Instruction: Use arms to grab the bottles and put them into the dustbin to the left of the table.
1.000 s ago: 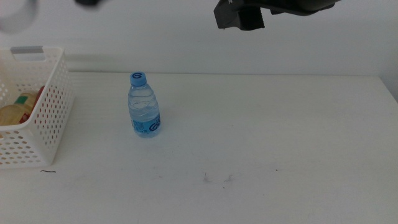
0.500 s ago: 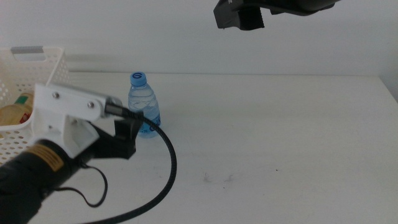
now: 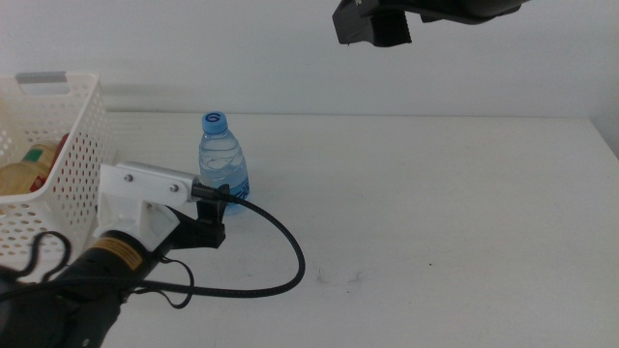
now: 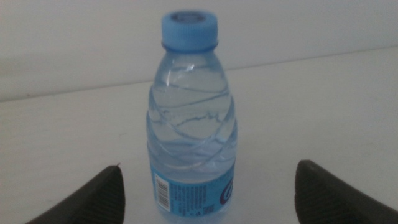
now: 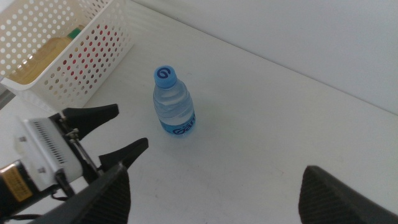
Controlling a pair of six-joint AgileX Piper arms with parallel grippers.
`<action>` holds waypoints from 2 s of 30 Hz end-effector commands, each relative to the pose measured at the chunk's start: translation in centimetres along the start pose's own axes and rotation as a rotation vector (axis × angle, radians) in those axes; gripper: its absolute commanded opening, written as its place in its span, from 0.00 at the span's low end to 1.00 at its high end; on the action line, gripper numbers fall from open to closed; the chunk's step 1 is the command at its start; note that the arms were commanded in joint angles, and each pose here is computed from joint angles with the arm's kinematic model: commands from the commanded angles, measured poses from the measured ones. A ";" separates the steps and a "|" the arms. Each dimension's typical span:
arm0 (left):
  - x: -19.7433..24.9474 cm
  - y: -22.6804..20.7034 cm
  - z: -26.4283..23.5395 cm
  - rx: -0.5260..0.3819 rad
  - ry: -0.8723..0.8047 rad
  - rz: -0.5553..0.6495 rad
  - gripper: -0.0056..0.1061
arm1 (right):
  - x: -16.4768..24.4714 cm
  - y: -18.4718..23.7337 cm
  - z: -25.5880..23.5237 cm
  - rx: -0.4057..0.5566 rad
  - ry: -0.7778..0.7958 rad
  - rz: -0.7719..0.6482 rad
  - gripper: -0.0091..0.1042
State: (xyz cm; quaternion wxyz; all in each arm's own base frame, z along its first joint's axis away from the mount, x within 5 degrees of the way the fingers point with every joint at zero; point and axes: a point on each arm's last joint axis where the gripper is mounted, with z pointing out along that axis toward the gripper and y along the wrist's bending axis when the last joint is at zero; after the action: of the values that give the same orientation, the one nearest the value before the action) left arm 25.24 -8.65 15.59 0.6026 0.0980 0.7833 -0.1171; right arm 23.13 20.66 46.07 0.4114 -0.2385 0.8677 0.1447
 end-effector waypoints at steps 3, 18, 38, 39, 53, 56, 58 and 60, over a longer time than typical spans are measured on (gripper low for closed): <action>1.0 0.4 1.8 0.022 -0.036 -0.031 0.89 | -0.1 -0.3 -0.3 0.010 -0.010 0.000 0.86; 2.5 0.6 9.0 0.014 -0.031 -0.020 0.89 | -0.1 -0.3 -0.3 0.010 -0.010 0.000 0.86; 0.8 1.1 12.0 -0.022 0.009 -0.017 0.38 | -0.1 -0.3 -0.3 0.010 -0.010 0.000 0.86; 0.2 1.0 11.5 -0.018 0.051 -0.012 0.29 | -0.1 -0.3 -0.3 0.010 -0.010 0.000 0.86; -18.0 1.3 0.3 0.010 0.528 0.033 0.03 | -0.1 -0.3 -0.3 0.010 -0.010 0.000 0.86; -23.0 5.3 -0.4 0.008 0.468 0.083 0.03 | -0.1 -0.3 -0.3 0.010 -0.010 0.000 0.86; -24.8 8.3 -0.7 -0.067 0.449 0.040 0.03 | -0.1 -0.3 -0.3 0.010 -0.011 0.000 0.86; -25.6 11.4 -1.1 -0.148 0.444 -0.018 0.03 | -0.1 -0.3 -0.3 0.010 -0.011 0.000 0.86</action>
State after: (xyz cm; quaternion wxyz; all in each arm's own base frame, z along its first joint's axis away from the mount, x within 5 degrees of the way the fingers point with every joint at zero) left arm 33.83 0.46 38.92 0.4145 0.0877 0.9046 -0.0476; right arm 23.13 20.66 46.07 0.4114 -0.2385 0.8677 0.1447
